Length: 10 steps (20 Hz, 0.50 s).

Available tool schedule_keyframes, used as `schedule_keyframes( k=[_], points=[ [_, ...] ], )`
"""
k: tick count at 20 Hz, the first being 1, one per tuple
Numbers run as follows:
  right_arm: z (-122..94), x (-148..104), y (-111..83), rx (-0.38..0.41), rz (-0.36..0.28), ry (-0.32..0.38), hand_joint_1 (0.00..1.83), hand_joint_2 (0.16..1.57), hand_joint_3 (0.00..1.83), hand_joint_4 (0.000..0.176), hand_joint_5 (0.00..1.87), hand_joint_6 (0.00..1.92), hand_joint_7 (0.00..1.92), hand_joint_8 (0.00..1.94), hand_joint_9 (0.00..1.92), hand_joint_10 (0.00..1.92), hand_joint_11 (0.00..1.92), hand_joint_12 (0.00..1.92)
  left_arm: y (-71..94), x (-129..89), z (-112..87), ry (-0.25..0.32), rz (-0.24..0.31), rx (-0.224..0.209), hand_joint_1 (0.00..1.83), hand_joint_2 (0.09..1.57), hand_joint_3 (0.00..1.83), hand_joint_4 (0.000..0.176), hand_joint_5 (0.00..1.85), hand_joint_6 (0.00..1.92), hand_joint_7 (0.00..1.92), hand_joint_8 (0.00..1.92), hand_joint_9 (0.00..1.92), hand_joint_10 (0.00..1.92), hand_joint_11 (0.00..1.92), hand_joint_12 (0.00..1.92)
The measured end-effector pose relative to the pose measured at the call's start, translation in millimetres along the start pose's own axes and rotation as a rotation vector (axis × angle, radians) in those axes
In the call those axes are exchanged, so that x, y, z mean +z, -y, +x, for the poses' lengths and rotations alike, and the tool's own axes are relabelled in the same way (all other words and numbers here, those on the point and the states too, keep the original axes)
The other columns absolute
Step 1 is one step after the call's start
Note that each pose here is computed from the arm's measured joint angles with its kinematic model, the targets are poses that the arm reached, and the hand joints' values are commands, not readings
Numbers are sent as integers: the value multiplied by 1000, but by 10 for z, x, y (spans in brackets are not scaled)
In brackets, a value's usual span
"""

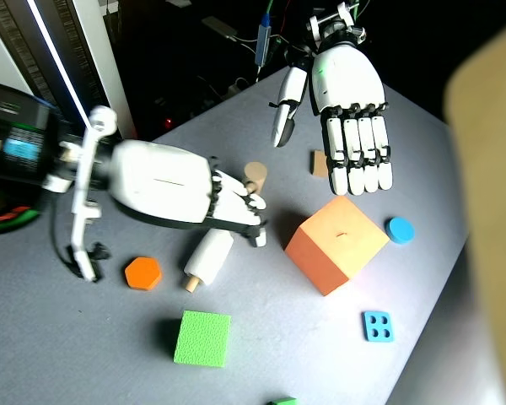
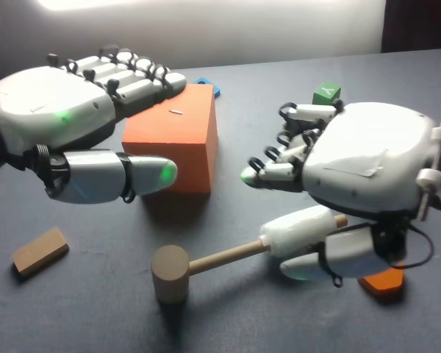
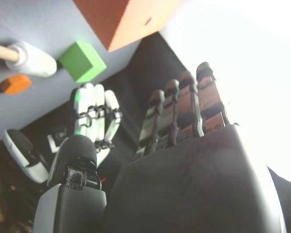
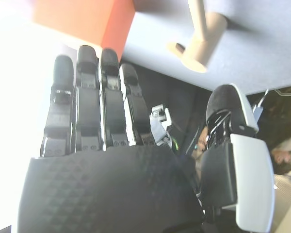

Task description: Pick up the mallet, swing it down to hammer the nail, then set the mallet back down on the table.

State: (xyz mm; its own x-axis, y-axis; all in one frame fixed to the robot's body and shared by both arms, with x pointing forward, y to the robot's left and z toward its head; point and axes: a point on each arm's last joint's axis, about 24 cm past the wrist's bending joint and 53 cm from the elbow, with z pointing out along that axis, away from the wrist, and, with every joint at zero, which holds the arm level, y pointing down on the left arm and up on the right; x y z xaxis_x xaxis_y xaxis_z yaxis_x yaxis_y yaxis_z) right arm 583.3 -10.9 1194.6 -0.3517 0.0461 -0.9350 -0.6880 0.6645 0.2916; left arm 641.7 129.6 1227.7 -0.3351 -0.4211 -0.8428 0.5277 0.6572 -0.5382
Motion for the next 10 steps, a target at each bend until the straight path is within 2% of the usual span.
schedule_keyframes(
  k=[1, 2, 3, 4, 5, 6, 7, 8, 9, 10],
  points=[
    [-9, -44, 9, 18, 3, -3, 211, 1136, 2, 0, 400, 1082, 191, 1772, 314, 1837, 140, 1884, -7, -9, -12, 1, -2, 3, 114, 1309, 0, 0, 115, 1726, 84, 1773, 107, 1773, 8, 1822],
    [-46, -83, 35, 42, 9, 2, 240, 1133, 0, 0, 225, 1702, 184, 1907, 293, 1904, 306, 1914, -18, -14, -13, 0, -5, 5, 171, 1305, 0, 0, 106, 1882, 18, 1891, 80, 1891, 76, 1901],
    [-78, -118, 70, 68, 15, 4, 283, 1125, 0, 0, 260, 1877, 265, 1934, 391, 1918, 542, 1920, -20, -13, -18, 0, -7, 3, 182, 1293, 0, 0, 242, 1913, 189, 1915, 239, 1915, 283, 1917],
    [-133, -143, 98, 95, 21, 15, 263, 1115, 0, 0, 530, 1912, 567, 1940, 626, 1920, 743, 1921, -27, -14, -37, 5, -9, 1, 112, 1300, 0, 0, 729, 1835, 803, 1920, 733, 1920, 736, 1920],
    [-172, -162, 120, 109, 25, 23, 224, 1118, 0, 0, 811, 1919, 887, 1941, 871, 1921, 955, 1921, -23, -13, -52, 10, -6, 1, 123, 1294, 0, 0, 1056, 1904, 1206, 1921, 1151, 1921, 1120, 1921],
    [-202, -177, 136, 112, 28, 29, 252, 1120, 0, 0, 1178, 1921, 1251, 1941, 1247, 1921, 1345, 1921, -9, -13, -48, 10, -3, 1, 180, 1314, 1, 0, 1367, 1918, 1507, 1921, 1487, 1921, 1462, 1921],
    [-206, -189, 153, 121, 32, 30, 252, 1120, 0, 0, 1178, 1921, 1251, 1941, 1247, 1921, 1345, 1921, 5, -10, -46, 10, -1, -1, 180, 1314, 1, 0, 1367, 1918, 1507, 1921, 1487, 1921, 1462, 1921],
    [-214, -208, 175, 126, 36, 29, 326, 1248, 9, 57, 1502, 1921, 1553, 1941, 1577, 1921, 1674, 1921, 47, -9, -1, -1, 6, -2, 983, 1265, 0, 36, 1414, 1921, 1568, 1921, 1617, 1921, 1670, 1921],
    [-223, -221, 191, 134, 39, 29, 326, 1248, 9, 57, 1502, 1921, 1553, 1941, 1577, 1921, 1674, 1921, 84, -6, 9, -2, 13, -9, 983, 1265, 0, 36, 1414, 1921, 1568, 1921, 1617, 1921, 1670, 1921],
    [-269, -246, 221, 167, 46, 42, 848, 1347, 15, 110, 1451, 1921, 1548, 1941, 1573, 1921, 1636, 1921, 152, 5, 14, -3, 25, -5, 1141, 1271, 1, 157, 1396, 1921, 1533, 1921, 1579, 1921, 1630, 1921]
  ],
)
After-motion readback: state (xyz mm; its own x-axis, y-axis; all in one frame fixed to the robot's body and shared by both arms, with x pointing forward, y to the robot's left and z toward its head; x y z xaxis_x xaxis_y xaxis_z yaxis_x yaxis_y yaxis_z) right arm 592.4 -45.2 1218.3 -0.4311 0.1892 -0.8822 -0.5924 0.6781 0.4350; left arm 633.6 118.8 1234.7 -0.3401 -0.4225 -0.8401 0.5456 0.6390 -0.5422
